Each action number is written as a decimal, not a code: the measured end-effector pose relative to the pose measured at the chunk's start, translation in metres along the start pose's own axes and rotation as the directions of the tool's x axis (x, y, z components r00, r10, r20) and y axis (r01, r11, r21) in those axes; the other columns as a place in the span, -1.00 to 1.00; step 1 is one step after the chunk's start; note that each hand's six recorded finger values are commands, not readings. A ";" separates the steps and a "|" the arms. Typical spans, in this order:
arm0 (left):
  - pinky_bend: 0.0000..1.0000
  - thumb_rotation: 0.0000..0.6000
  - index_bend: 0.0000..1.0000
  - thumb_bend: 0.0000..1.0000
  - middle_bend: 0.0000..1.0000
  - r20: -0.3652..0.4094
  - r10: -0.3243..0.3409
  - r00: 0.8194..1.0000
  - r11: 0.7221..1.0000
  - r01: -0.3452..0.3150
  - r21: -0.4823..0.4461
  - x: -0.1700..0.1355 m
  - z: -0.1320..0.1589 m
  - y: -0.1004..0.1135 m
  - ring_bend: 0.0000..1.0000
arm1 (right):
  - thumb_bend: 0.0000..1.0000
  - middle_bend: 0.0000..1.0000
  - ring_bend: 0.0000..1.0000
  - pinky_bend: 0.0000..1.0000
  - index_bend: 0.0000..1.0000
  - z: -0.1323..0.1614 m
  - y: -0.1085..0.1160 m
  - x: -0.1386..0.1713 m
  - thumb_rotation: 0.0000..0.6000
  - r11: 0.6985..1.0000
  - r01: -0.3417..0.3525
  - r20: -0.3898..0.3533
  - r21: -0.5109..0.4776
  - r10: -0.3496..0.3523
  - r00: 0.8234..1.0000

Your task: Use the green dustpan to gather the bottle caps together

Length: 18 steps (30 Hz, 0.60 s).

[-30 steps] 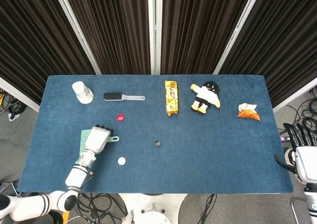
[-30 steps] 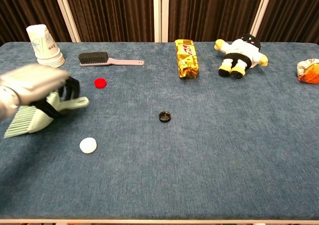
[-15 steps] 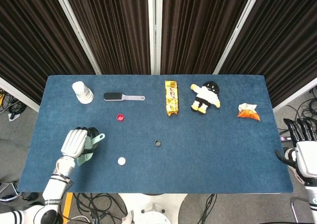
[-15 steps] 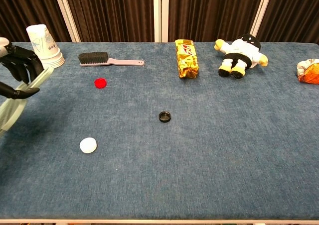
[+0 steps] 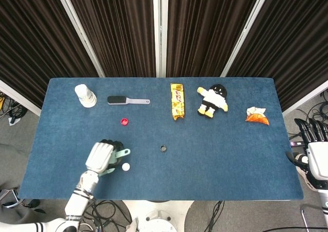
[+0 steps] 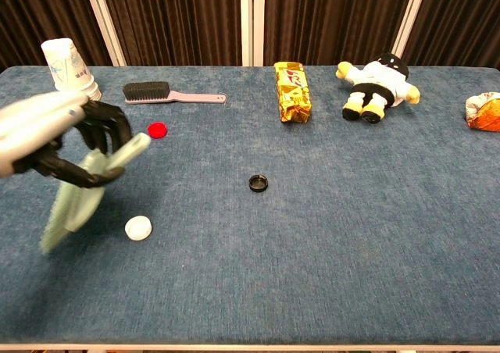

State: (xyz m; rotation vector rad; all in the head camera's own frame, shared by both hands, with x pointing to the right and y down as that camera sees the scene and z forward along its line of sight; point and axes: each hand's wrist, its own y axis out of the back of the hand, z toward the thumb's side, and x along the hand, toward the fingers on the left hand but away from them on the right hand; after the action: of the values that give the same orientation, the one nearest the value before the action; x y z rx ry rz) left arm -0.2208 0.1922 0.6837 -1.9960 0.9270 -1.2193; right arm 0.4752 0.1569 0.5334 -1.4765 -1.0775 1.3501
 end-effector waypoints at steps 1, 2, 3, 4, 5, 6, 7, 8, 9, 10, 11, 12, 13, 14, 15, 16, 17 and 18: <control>-0.16 1.00 0.13 -0.27 0.25 0.007 0.001 1.000 1.000 -0.001 0.000 0.000 0.004 -0.002 -0.07 | -0.76 -0.76 -1.00 -0.94 -0.97 0.000 0.000 0.000 1.00 1.000 -0.001 0.001 0.001 0.001 1.000; -0.16 1.00 0.13 -0.27 0.25 0.014 0.001 1.000 1.000 -0.001 0.000 0.000 0.008 -0.005 -0.07 | -0.76 -0.76 -1.00 -0.94 -0.97 0.000 0.000 0.000 1.00 1.000 -0.002 0.001 0.002 0.002 1.000; -0.15 1.00 0.14 -0.27 0.25 0.020 0.002 1.000 1.000 -0.002 -0.001 0.000 0.013 -0.008 -0.07 | -0.76 -0.76 -1.00 -0.94 -0.97 0.000 0.000 0.000 1.00 1.000 -0.003 0.002 0.003 0.003 1.000; -0.15 1.00 0.14 -0.27 0.25 0.024 0.003 1.000 1.000 -0.003 -0.001 0.000 0.017 -0.010 -0.07 | -0.76 -0.76 -1.00 -0.94 -0.97 0.001 0.000 0.000 1.00 1.000 -0.003 0.003 0.004 0.003 1.000; -0.14 1.00 0.14 -0.27 0.25 0.028 0.004 1.000 1.000 -0.004 0.000 0.000 0.020 -0.012 -0.07 | -0.76 -0.76 -1.00 -0.94 -0.97 0.000 0.000 0.001 1.00 1.000 -0.004 0.006 0.005 0.004 1.000; -0.13 1.00 0.14 -0.27 0.26 0.032 0.005 0.999 1.000 -0.005 0.002 0.000 0.024 -0.015 -0.07 | -0.76 -0.76 -1.00 -0.94 -0.97 0.000 0.000 0.001 1.00 1.000 -0.004 0.008 0.005 0.004 1.000; -0.13 1.00 0.14 -0.27 0.26 0.034 0.006 0.999 1.000 -0.006 0.005 0.001 0.027 -0.017 -0.07 | -0.76 -0.76 -1.00 -0.94 -0.97 0.000 0.000 0.001 1.00 1.000 -0.005 0.010 0.005 0.005 1.000; -0.12 1.00 0.14 -0.27 0.26 0.036 0.006 0.999 1.000 -0.006 0.007 0.001 0.030 -0.019 -0.07 | -0.76 -0.76 -1.00 -0.94 -0.97 0.000 0.000 0.001 1.00 1.000 -0.005 0.011 0.005 0.005 1.000; -0.11 1.00 0.14 -0.27 0.25 0.040 0.005 0.999 1.000 -0.005 0.007 0.002 0.034 -0.022 -0.07 | -0.76 -0.76 -1.00 -0.94 -0.97 0.000 0.000 0.001 1.00 1.000 -0.006 0.012 0.004 0.006 1.000; -0.11 1.00 0.14 -0.27 0.25 0.042 0.004 0.999 1.000 -0.004 0.009 0.003 0.038 -0.024 -0.07 | -0.76 -0.77 -1.00 -0.94 -0.97 0.000 0.000 0.001 1.00 1.000 -0.007 0.013 0.003 0.007 1.000; -0.10 1.00 0.14 -0.27 0.25 0.046 0.001 0.999 1.000 -0.002 0.011 0.004 0.041 -0.027 -0.07 | -0.76 -0.77 -1.00 -0.94 -0.97 0.000 0.000 0.002 1.00 1.000 -0.008 0.014 0.003 0.008 1.000; -0.10 1.00 0.14 -0.28 0.26 0.050 -0.004 0.999 1.000 0.004 0.011 0.006 0.045 -0.030 -0.07 | -0.76 -0.77 -1.00 -0.94 -0.97 0.000 0.000 0.002 1.00 1.000 -0.009 0.014 0.003 0.009 1.000; -0.10 1.00 0.14 -0.28 0.26 0.053 -0.009 0.999 1.000 0.009 0.011 0.008 0.048 -0.033 -0.07 | -0.76 -0.77 -1.00 -0.94 -0.97 0.000 0.000 0.002 1.00 1.000 -0.009 0.016 0.003 0.009 1.000; -0.09 1.00 0.14 -0.28 0.25 0.057 -0.015 0.998 1.000 0.014 0.011 0.010 0.052 -0.036 -0.07 | -0.76 -0.77 -1.00 -0.94 -0.97 0.000 0.000 0.002 1.00 1.000 -0.010 0.018 0.003 0.010 1.000; -0.08 1.00 0.14 -0.28 0.25 0.059 -0.018 0.998 1.000 0.017 0.009 0.013 0.056 -0.038 -0.07 | -0.76 -0.77 -1.00 -0.94 -0.97 -0.001 0.000 0.002 1.00 1.000 -0.010 0.019 0.002 0.010 1.000; -0.07 1.00 0.14 -0.28 0.25 0.060 -0.019 0.998 1.000 0.019 0.007 0.016 0.058 -0.040 -0.07 | -0.76 -0.77 -1.00 -0.94 -0.97 -0.001 0.000 0.002 1.00 1.000 -0.009 0.021 0.001 0.009 1.000; -0.06 1.00 0.14 -0.28 0.25 0.060 -0.019 0.998 1.000 0.019 0.006 0.019 0.061 -0.041 -0.07 | -0.76 -0.77 -1.00 -0.94 -0.97 -0.001 0.000 0.003 1.00 1.000 -0.008 0.021 0.001 0.008 1.000; -0.06 1.00 0.14 -0.28 0.26 0.059 -0.017 0.998 1.000 0.017 0.001 0.024 0.065 -0.042 -0.07 | -0.76 -0.77 -1.00 -0.94 -0.97 -0.001 0.000 0.003 1.00 1.000 -0.008 0.021 0.000 0.008 1.000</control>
State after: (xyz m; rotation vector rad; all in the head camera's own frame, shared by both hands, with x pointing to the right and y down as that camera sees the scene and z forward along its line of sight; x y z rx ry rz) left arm -0.1430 0.2056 0.7035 -2.0328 0.8826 -1.1636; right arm 0.4767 0.1596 0.5331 -1.4713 -1.0856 1.3742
